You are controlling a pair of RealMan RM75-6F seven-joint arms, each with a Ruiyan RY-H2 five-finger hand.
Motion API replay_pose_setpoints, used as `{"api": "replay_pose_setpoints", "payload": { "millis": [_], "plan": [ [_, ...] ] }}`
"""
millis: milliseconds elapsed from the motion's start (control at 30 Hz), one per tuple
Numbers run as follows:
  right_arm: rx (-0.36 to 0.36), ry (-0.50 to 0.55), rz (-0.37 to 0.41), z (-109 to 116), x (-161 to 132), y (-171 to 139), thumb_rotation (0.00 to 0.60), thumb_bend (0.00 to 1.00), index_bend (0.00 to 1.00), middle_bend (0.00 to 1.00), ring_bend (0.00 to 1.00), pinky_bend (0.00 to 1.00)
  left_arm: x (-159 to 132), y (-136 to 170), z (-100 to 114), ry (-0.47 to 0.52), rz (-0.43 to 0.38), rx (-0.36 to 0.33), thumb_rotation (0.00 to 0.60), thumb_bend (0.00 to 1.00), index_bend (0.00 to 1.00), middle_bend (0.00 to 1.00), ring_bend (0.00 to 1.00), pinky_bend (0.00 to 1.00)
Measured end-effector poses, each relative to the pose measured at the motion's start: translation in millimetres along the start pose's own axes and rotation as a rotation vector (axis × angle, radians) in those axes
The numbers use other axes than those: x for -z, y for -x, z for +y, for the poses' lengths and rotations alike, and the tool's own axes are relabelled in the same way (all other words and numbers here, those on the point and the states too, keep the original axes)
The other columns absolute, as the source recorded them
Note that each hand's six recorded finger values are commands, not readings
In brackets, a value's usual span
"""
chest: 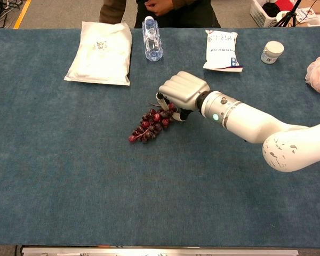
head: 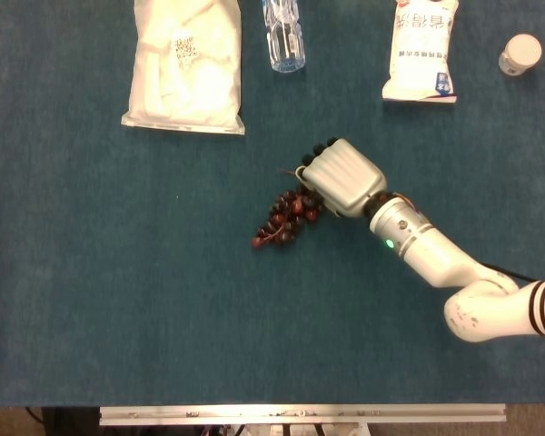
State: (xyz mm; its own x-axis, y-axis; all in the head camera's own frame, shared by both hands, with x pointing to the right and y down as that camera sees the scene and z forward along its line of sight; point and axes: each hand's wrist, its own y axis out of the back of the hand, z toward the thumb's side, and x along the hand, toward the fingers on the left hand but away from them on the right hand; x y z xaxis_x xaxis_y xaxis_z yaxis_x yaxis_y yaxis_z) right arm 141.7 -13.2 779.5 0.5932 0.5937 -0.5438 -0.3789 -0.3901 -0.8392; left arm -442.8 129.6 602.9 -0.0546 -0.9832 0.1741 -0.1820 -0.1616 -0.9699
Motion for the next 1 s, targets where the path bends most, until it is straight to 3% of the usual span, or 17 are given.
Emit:
{"api": "replay_pose_setpoints", "payload": {
  "millis": [533, 1000],
  "plan": [
    [0.077, 0.024, 0.014, 25.1, -0.4, -14.5, 0.6, 0.31, 0.55, 0.46, 0.34, 0.4, 0.3, 0.8, -0.7, -0.005, 0.001, 0.005, 0.6, 0.25, 0.32, 0.31, 0.23, 0.17],
    [0.02, 0.005, 0.01, 4.9, 3.1, -11.7, 0.6, 0.3, 0.51, 0.46, 0.34, 0.4, -1.2, 0.4, -1.2, -0.007, 0.0, 0.006, 0.6, 0.25, 0.32, 0.31, 0.23, 0.17]
  ]
}}
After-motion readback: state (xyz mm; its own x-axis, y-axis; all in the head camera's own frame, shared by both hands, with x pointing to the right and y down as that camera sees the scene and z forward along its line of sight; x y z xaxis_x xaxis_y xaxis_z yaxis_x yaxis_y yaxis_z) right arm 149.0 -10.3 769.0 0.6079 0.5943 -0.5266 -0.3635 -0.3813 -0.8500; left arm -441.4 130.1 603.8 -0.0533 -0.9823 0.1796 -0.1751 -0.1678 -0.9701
